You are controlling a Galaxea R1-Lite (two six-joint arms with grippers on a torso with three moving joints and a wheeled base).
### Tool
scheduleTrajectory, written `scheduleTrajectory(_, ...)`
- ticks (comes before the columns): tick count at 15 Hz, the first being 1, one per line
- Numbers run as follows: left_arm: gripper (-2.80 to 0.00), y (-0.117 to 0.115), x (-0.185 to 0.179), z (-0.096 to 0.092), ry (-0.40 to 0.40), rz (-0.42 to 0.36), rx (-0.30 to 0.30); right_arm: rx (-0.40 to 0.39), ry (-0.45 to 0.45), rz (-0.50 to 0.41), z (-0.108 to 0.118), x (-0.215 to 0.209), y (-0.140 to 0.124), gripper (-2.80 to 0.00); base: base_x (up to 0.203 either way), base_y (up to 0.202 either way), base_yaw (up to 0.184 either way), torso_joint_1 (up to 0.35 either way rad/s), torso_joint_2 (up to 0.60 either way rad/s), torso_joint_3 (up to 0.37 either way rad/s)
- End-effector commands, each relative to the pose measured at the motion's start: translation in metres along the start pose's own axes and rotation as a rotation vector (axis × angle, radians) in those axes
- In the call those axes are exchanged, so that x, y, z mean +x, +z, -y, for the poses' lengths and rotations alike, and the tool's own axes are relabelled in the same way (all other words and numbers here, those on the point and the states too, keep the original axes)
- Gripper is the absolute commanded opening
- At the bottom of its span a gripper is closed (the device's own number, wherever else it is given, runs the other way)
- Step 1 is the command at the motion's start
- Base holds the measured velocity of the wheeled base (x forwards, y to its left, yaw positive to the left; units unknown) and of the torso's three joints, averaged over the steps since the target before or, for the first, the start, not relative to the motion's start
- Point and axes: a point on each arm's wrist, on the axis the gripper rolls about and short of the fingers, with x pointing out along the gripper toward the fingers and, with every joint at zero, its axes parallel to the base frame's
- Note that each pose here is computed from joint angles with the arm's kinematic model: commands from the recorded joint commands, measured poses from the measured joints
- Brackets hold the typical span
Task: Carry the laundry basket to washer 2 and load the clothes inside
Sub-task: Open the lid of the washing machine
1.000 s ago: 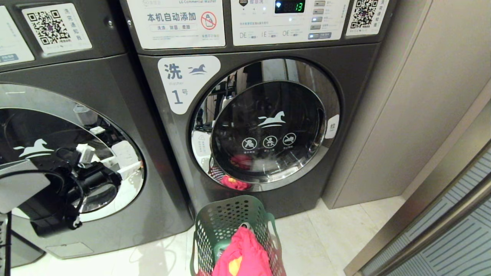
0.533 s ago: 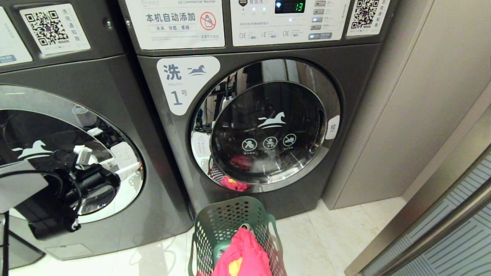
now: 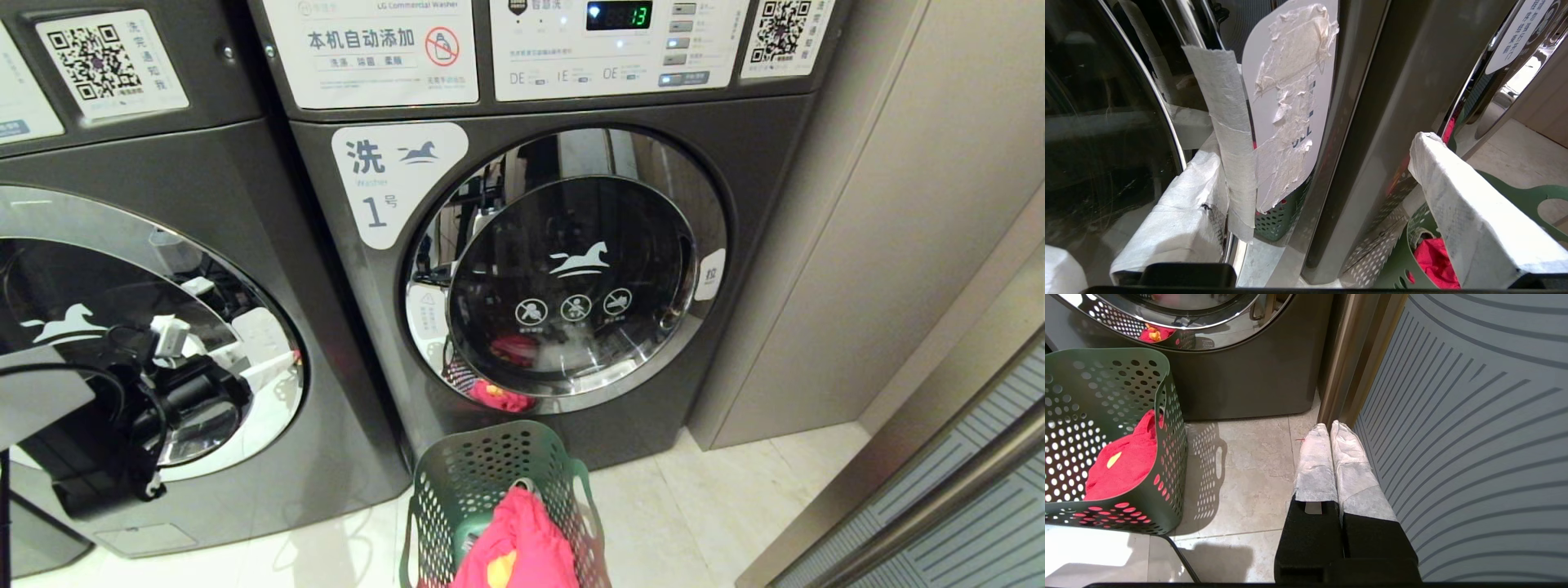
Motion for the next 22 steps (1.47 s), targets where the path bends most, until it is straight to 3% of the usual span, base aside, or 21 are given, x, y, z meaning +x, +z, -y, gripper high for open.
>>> scheduleTrajectory(1, 0.00, -0.004, 0.030, 0.023, -0.129, -0.015, -0.011, -0.001, 0.001, -0.001, 0.000, 0.000, 0.000, -2.80, 0.000, 0.000, 0.000, 0.000, 0.00, 0.000)
scheduleTrajectory(14, 0.00, -0.003, 0.010, 0.028, -0.178, -0.032, 0.000, -0.001, 0.001, 0.000, 0.000, 0.000, 0.000, -2.80, 0.000, 0.000, 0.000, -0.002, 0.00, 0.001)
scheduleTrajectory(17, 0.00, 0.001, 0.001, 0.023, -0.151, -0.027, 0.006, -0.001, 0.001, -0.001, 0.000, 0.000, 0.000, -2.80, 0.000, 0.000, 0.000, 0.000, 0.00, 0.000)
scheduleTrajectory(22, 0.00, 0.000, -0.035, 0.000, -0.038, -0.020, 0.004, -0.001, 0.001, -0.001, 0.000, 0.000, 0.000, -2.80, 0.000, 0.000, 0.000, 0.000, 0.00, 0.000)
